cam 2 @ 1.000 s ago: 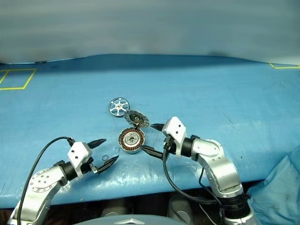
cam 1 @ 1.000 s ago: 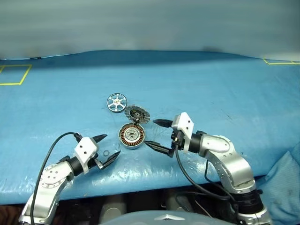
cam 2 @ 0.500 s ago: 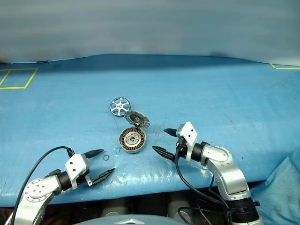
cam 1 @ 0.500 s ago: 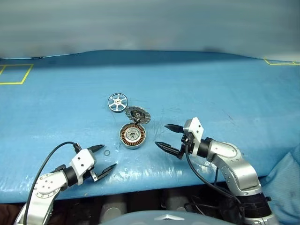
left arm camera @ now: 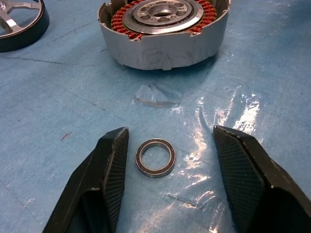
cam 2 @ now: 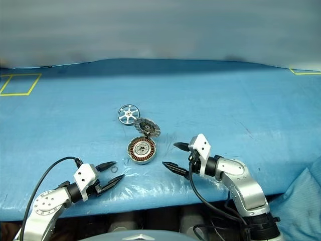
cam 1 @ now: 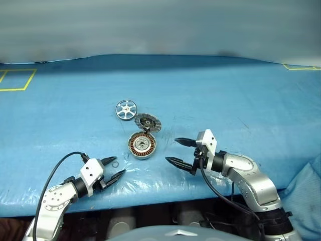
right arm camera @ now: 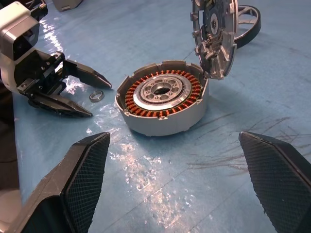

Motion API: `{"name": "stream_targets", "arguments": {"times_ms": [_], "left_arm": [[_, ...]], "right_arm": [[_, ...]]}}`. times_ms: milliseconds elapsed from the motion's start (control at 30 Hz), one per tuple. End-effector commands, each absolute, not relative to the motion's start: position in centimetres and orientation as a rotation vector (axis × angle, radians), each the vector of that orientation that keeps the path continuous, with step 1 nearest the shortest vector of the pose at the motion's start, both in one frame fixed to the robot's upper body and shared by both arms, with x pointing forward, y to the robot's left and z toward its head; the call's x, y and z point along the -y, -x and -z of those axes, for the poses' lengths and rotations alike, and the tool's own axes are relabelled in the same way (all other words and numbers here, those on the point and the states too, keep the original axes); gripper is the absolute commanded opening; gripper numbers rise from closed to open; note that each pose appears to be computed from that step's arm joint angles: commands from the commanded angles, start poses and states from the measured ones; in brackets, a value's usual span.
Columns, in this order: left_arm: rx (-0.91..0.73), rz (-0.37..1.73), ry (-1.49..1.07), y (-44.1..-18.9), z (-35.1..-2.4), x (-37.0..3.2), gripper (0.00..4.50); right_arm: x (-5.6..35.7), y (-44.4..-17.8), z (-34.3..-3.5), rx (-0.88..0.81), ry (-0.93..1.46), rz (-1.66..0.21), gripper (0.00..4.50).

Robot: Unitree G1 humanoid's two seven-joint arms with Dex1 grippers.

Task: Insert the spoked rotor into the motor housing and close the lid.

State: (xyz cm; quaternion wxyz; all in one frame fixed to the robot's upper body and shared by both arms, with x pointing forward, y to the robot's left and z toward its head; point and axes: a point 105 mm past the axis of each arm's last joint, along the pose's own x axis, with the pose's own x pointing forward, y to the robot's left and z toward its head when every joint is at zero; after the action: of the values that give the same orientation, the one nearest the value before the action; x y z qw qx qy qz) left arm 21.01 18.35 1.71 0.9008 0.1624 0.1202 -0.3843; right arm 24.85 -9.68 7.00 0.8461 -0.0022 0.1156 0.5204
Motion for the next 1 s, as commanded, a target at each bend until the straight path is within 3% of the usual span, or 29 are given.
{"name": "stream_targets", "arguments": {"times_ms": [33, 267, 400, 500, 600, 1000], "left_arm": [[-0.316, 0.748, -0.371, -20.6, -0.3, -19.5, 2.63], [-0.329, 0.729, -0.368, -20.6, 0.1, -19.8, 2.63], [-0.339, 0.700, -0.376, -20.6, 0.3, -20.1, 1.49], [-0.346, 0.687, -0.359, -20.6, 0.3, -20.2, 1.49], [-0.329, 0.670, -0.372, -20.8, -0.1, -20.1, 0.66], [-0.232, 0.656, -0.314, -21.9, -2.6, -18.9, 0.63]], "right_arm": [[9.6, -24.4, -6.8, -0.229, 0.034, -1.138, 4.50], [10.0, -23.8, -4.6, -0.304, 0.050, -1.171, 4.50], [10.1, -23.9, -4.3, -0.311, 0.049, -1.172, 4.50], [10.1, -24.0, -4.3, -0.307, 0.049, -1.171, 4.50], [10.0, -24.1, -4.3, -0.305, 0.051, -1.171, 4.50], [9.8, -24.3, -4.5, -0.291, 0.056, -1.169, 4.50]]}}
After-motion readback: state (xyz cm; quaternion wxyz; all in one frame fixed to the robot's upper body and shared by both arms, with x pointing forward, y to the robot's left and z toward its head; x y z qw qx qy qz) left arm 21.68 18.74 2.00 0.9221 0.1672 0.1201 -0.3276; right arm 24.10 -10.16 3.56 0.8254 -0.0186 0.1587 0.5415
